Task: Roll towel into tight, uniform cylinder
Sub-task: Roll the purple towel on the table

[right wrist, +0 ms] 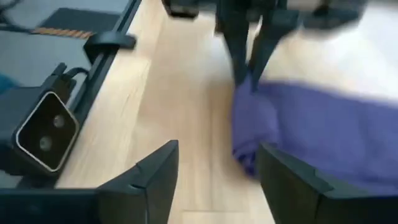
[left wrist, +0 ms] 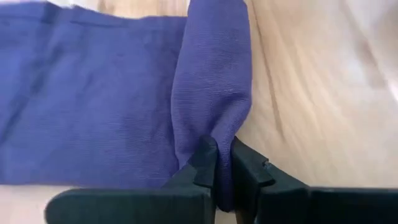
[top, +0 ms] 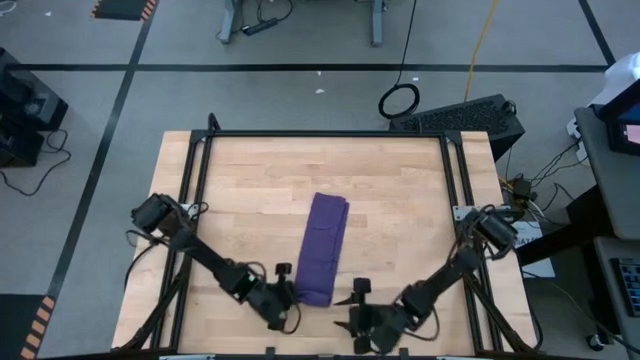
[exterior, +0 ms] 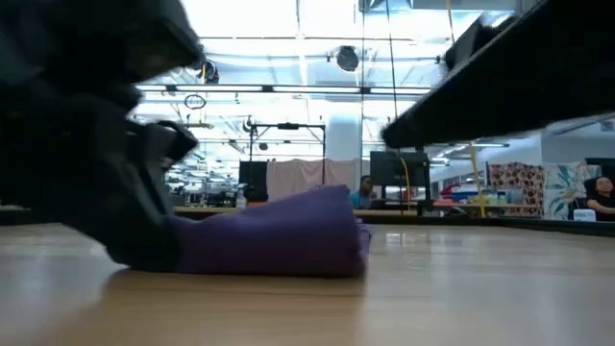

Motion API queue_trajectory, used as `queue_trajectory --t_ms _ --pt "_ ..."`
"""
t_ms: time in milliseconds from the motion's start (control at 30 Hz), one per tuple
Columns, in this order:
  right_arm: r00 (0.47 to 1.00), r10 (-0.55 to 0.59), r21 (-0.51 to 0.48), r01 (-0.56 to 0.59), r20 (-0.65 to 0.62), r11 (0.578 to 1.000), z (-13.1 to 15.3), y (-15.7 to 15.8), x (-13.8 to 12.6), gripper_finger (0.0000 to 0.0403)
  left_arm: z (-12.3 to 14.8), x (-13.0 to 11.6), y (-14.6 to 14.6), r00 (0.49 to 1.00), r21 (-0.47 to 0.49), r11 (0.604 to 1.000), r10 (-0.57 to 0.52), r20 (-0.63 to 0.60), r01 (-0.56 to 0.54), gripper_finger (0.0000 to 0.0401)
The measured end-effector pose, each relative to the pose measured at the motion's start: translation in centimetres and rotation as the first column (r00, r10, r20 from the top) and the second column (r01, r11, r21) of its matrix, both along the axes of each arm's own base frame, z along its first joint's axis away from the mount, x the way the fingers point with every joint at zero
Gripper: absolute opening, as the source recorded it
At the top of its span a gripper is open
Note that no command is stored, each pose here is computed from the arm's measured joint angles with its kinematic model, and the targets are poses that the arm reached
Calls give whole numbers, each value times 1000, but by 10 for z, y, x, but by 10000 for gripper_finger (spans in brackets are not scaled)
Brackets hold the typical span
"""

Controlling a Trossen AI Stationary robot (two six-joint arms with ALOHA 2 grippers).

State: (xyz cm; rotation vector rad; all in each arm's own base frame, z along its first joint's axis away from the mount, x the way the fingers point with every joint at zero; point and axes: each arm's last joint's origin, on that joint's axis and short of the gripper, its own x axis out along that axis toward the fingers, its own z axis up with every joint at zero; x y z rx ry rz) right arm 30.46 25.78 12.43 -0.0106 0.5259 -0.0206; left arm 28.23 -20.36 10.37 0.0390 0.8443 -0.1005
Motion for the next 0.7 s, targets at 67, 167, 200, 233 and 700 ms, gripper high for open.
queue_trajectory --t_ms 67,167,200,233,700 --pt "998 -23 -89 28 57 996 -3 7 -5 215 1 9 10 1000 -70 998 -6 -27 4 27" --pt "997 -37 -153 48 74 987 -13 8 -4 229 3 21 24 999 -161 987 -16 -47 8 27" --pt "997 -34 -171 46 69 984 -17 7 -2 232 3 25 29 998 -189 982 -20 -51 10 27" --pt "997 -35 -183 46 66 982 -21 6 0 234 4 28 33 998 -221 975 -28 -54 16 27" --pt "995 -81 -285 92 50 954 -35 -6 7 218 5 46 64 994 -392 919 5 -113 -49 27"
